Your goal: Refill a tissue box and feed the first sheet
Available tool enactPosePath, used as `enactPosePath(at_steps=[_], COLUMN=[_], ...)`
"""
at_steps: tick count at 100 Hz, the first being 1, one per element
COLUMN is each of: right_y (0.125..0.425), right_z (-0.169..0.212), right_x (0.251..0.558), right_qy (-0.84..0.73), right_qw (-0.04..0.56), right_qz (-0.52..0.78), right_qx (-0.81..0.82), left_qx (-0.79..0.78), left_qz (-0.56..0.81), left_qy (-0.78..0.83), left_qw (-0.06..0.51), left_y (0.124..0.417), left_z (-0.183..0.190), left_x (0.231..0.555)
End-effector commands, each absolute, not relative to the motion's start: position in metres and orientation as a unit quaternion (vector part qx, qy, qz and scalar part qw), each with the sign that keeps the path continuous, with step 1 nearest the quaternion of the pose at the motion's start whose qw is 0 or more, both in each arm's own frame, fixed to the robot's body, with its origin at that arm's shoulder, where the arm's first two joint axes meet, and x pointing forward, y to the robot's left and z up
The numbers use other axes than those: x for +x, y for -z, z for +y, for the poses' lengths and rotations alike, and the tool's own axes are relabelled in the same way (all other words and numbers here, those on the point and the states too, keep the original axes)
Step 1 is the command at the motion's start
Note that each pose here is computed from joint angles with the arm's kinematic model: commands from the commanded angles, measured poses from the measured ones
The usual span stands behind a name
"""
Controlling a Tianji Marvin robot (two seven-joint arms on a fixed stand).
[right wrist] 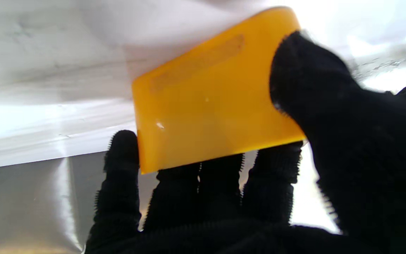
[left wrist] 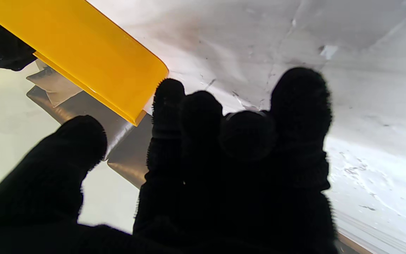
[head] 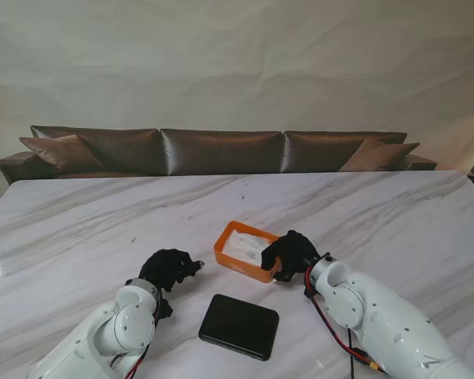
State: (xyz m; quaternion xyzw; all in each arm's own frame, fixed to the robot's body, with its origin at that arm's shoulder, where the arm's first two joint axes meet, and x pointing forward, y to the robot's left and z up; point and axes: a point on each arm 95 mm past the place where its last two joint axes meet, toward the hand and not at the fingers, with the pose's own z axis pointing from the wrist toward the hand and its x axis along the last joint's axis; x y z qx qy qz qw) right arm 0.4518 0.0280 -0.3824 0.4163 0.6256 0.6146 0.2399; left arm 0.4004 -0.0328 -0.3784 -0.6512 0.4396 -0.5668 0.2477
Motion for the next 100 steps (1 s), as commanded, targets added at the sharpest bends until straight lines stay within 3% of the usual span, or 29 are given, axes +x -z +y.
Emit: enactPosePath(at_steps=[1,52,59,71,100], right_y=[0.384,0.383,0.418,0.443,0.428], right_z=[0.028,0.031,0.016,0.018,0.024], right_x=[0.445,0.445,0.453,0.480,0.478], right_qy=[-0.608,-0.581,-0.569,-0.581,-0.592], right_qw=[0.233,0.242,0.234,0.248,0.272], right_qz=[0.632,0.665,0.666,0.654,0.642], right_qx=[0.420,0.403,0.422,0.416,0.405], left_qx=[-0.654,-0.655,-0.656,-0.658,-0.658], left_qz=[0.440,0.435,0.434,0.431,0.427], left_qy=[0.566,0.566,0.565,0.565,0.566], left_qw=[0.241,0.249,0.249,0.250,0.254], left_y=[0.380,0.380,0.380,0.382,0.382], left_z=[-0.035,-0.031,-0.030,-0.029,-0.027], left_x=[0.400,0.399,0.399,0.398,0.395])
